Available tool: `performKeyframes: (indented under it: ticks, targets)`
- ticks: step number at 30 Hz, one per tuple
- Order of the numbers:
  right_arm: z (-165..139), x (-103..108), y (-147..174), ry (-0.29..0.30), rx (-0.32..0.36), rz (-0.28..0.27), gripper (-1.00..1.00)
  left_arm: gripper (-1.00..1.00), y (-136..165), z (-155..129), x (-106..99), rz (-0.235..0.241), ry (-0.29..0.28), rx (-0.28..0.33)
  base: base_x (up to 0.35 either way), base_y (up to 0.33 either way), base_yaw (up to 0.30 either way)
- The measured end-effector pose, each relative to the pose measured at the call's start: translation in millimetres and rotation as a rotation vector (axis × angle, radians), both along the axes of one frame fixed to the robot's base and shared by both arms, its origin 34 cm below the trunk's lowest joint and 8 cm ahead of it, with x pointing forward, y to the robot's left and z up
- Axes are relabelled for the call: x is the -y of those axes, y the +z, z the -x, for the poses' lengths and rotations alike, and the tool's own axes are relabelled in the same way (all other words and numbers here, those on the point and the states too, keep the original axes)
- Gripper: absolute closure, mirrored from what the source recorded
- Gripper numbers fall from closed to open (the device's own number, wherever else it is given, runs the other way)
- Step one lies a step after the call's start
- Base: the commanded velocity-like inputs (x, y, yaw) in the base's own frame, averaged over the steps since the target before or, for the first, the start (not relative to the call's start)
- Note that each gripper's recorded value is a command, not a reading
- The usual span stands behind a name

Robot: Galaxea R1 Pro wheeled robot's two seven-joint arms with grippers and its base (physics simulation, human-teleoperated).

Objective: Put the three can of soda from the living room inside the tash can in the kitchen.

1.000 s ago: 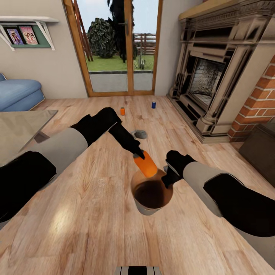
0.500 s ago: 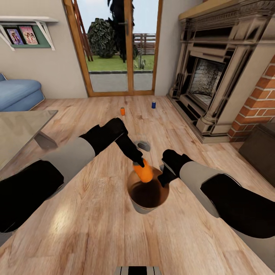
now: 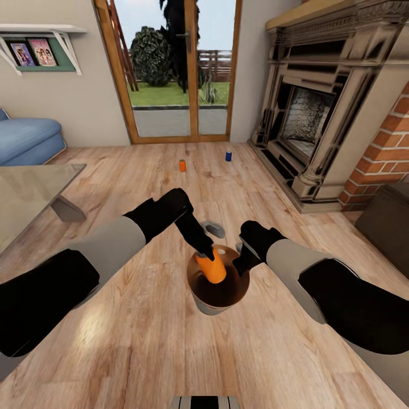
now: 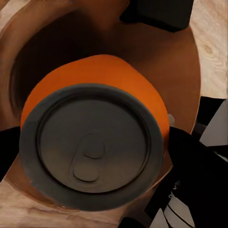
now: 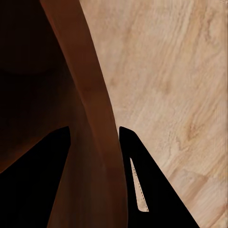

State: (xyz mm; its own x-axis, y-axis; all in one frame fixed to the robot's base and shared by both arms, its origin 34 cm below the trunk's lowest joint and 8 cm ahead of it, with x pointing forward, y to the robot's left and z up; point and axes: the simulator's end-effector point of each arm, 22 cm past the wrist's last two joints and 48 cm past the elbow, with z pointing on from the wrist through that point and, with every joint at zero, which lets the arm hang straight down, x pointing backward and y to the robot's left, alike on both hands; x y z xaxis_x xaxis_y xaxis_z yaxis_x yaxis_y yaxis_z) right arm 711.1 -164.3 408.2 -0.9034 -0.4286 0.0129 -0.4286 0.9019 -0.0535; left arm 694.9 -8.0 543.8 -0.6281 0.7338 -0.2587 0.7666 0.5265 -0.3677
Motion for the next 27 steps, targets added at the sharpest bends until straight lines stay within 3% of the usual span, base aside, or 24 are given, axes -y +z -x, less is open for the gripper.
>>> performKeyframes:
  ticks: [7,11,15,20,27]
  targets:
    - [-3.3,-10.8,3.8,0.006,0.011,-0.021,1.00,1.00,-18.7,21.6,11.3,0.008,-0.019,-0.043,0.000,0.000,0.000]
    - [-4.6,-7.4,4.0,0.016,0.016,-0.005,1.00,1.00,-24.9,23.4,10.8,-0.002,-0.017,-0.040,0.000,0.000,0.000]
    - [-4.6,-7.6,4.0,0.015,0.016,-0.005,1.00,1.00,-56.6,31.6,0.8,-0.055,0.002,-0.033,0.000,0.000,0.000]
    - [-4.1,-9.6,4.0,0.010,0.014,-0.015,1.00,1.00,-70.9,24.9,-10.7,-0.110,0.019,0.013,0.000,0.000,0.000]
    - [-4.5,-8.1,4.0,0.014,0.016,-0.008,1.00,1.00,-81.2,29.0,-13.1,-0.123,0.030,0.011,0.000,0.000,0.000]
